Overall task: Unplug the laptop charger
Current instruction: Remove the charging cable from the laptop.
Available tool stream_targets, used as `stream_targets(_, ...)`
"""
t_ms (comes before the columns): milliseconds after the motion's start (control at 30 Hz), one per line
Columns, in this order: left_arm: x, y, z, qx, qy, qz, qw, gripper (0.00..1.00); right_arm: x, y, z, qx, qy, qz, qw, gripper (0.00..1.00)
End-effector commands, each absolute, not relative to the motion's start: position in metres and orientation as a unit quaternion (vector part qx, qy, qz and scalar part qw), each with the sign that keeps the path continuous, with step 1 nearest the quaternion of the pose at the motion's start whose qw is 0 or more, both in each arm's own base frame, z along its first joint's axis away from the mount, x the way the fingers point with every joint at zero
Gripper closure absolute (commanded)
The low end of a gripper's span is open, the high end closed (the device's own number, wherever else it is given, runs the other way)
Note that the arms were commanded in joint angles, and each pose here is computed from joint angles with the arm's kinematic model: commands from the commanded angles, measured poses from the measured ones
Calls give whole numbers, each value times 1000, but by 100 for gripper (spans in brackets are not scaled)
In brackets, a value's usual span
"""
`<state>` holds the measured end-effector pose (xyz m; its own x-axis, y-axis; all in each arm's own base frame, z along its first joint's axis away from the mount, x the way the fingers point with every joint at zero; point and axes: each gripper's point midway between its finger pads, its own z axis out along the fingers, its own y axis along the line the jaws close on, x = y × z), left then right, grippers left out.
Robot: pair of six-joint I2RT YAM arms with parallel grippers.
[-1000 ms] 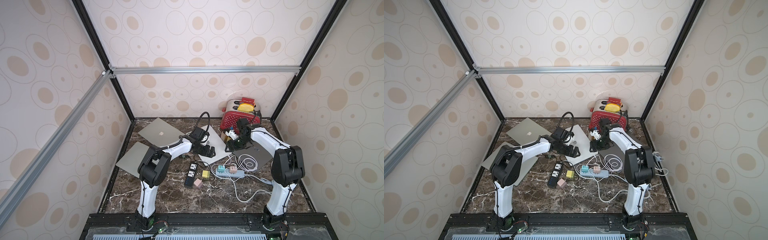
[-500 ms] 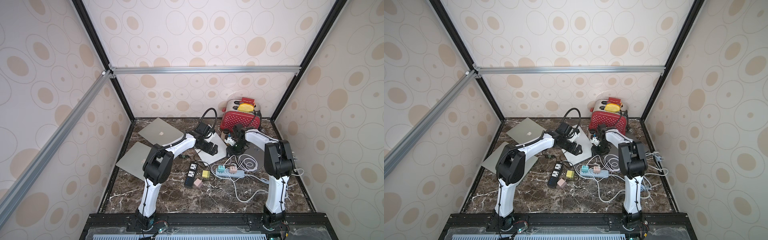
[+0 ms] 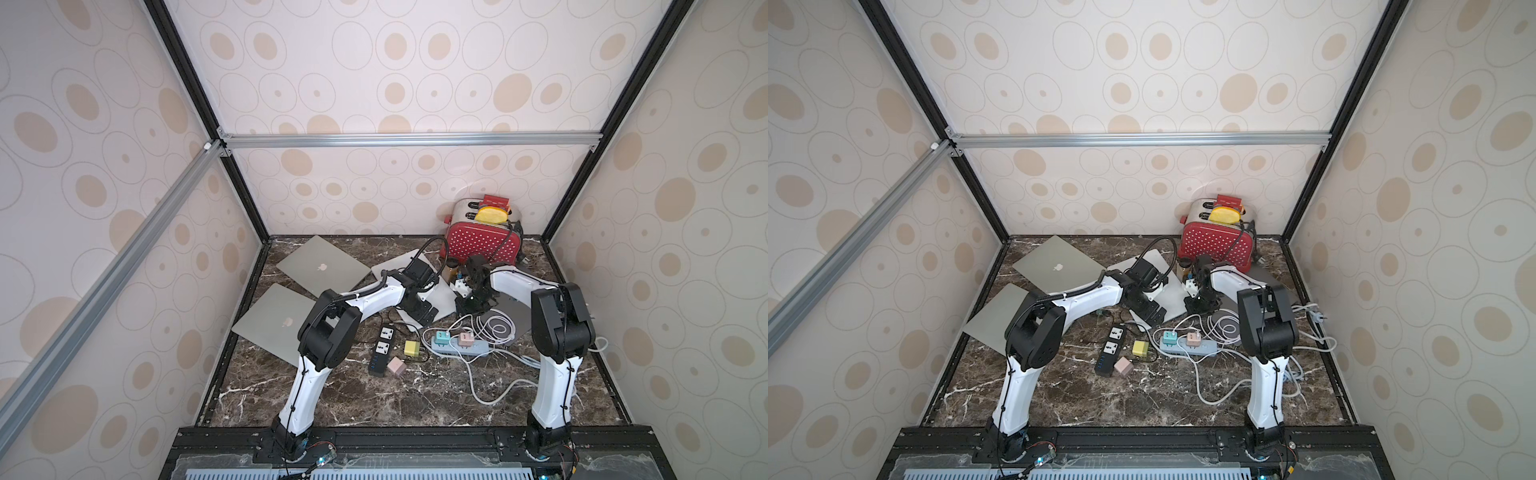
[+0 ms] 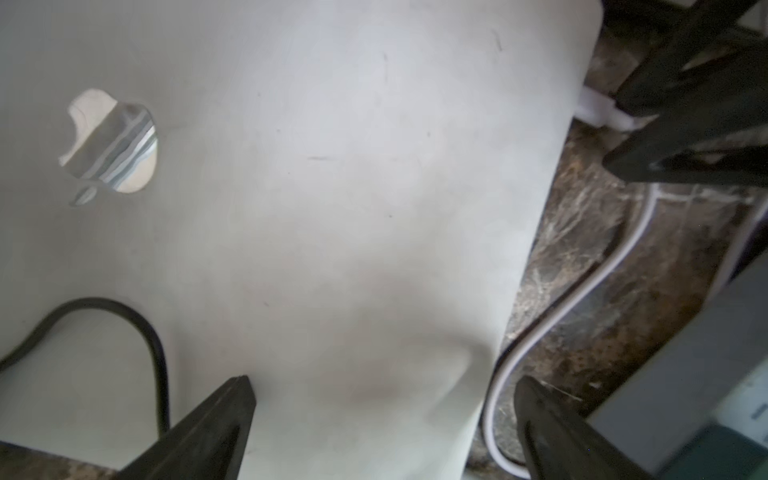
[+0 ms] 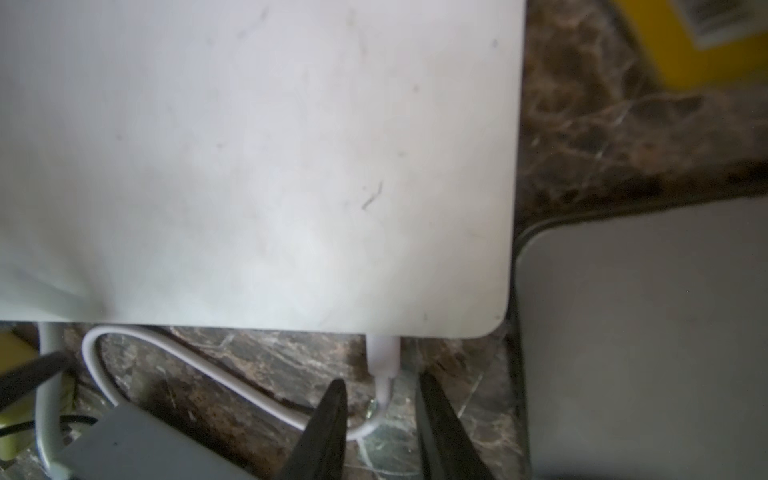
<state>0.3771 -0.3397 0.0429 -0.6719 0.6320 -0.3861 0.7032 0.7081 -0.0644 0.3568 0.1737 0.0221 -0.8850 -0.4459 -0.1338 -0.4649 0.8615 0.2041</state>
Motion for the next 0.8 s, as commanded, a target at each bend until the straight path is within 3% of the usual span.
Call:
stream_targets(0,370,-332,30,390,906,-68,153,1,349,174,4,-228,967,108,28,71)
stream_targets(767,372,-321,11,384,910,22,152,1,332,175,-6,-230,966,112,22,98)
